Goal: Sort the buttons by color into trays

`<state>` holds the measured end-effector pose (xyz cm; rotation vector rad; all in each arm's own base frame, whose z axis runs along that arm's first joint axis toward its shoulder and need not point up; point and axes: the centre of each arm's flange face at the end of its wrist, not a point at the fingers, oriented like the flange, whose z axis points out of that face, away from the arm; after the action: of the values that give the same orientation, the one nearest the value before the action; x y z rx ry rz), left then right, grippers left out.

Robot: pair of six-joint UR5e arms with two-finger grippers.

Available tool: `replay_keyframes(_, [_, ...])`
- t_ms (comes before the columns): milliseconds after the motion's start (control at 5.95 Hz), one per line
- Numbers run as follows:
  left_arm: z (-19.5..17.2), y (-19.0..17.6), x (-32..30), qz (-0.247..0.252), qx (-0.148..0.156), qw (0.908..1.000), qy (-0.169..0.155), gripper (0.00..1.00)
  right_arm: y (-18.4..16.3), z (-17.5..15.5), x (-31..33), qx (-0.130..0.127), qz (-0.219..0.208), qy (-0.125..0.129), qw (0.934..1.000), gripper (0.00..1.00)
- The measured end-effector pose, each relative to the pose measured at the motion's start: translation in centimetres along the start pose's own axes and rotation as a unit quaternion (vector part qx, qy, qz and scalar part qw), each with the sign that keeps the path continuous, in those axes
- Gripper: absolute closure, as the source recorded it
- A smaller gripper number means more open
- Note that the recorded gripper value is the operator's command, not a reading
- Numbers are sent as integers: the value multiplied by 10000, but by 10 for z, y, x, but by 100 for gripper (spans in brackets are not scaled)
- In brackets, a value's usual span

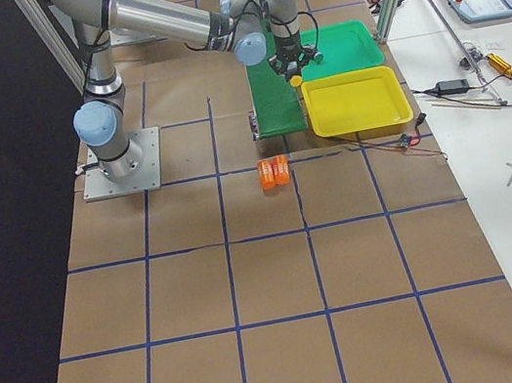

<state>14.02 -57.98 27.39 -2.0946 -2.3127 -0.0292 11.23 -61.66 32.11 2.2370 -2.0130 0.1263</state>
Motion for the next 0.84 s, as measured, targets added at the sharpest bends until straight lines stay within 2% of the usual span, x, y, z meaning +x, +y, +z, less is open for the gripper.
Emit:
replay_keyframes(168, [8, 38, -10, 500, -73, 9986, -146, 4, 5, 16, 44, 4, -97, 98, 9999, 83])
replay_keyframes(336, [25, 74, -17, 837, -154, 9960, -262, 4, 10, 44, 77, 20, -132, 87, 9999, 37])
replay_keyframes(504, [39, 98, -20, 1195, -237, 9920, -343, 4, 14, 75, 92, 44, -126, -12, 9999, 0])
replay_keyframes(672, [48, 112, -21, 1677, -362, 9844, -379, 4, 18, 89, 96, 45, -88, -75, 9999, 0])
replay_keyframes(840, [60, 125, -18, 1897, -423, 9804, -332, 4, 23, 84, 96, 23, -39, -82, 10000, 0])
